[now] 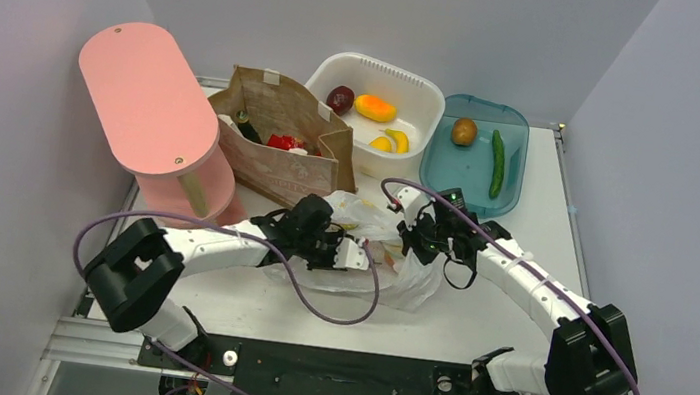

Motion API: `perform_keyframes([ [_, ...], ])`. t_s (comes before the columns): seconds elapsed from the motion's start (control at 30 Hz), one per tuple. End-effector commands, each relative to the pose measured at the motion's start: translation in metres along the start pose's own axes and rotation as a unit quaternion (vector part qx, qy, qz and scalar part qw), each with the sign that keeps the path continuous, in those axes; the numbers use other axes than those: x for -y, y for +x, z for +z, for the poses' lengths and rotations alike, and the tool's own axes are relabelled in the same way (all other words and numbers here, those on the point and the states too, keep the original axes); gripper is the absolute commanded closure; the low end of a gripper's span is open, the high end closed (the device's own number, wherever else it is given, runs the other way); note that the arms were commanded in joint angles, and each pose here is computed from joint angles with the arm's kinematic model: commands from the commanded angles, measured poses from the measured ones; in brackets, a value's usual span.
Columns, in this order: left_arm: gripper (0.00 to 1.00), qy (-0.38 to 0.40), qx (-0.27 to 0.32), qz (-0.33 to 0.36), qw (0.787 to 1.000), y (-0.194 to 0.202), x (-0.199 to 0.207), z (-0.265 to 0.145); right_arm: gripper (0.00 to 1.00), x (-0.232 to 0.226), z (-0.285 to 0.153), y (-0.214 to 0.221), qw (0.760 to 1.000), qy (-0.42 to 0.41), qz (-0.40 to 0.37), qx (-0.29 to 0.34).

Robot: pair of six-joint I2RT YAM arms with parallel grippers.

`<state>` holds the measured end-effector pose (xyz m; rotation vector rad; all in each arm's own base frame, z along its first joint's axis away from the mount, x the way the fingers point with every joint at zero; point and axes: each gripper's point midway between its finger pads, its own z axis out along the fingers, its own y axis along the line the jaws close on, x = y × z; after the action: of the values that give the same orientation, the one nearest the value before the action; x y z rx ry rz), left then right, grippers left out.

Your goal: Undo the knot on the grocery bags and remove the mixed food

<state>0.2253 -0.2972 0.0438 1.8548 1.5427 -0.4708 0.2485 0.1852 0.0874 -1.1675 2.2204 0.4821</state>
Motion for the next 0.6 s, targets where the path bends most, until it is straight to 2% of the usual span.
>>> perform_keyframes([
  [0.0,1.0,-0.056,0.107,-0.021,0.992,-0.04,-0.027,-0.042,1.0,0.01,-0.007,-0.005,1.0,0.019,-0.023,0.0],
  [0.17,1.0,-0.047,0.2,0.002,0.979,-0.065,-0.018,-0.075,1.0,0.009,-0.007,-0.007,1.0,0.017,-0.018,0.001],
  [0.3,1.0,-0.003,0.264,0.007,0.964,-0.1,-0.006,-0.092,1.0,0.006,-0.005,-0.019,1.0,0.005,-0.008,0.014],
  [0.5,1.0,-0.009,0.352,-0.025,0.936,-0.167,-0.027,-0.129,1.0,0.009,-0.006,-0.026,1.0,0.002,0.01,0.023],
  [0.57,1.0,-0.012,0.364,-0.043,0.93,-0.18,-0.033,-0.138,1.0,0.007,-0.007,-0.024,1.0,-0.001,0.011,0.021],
])
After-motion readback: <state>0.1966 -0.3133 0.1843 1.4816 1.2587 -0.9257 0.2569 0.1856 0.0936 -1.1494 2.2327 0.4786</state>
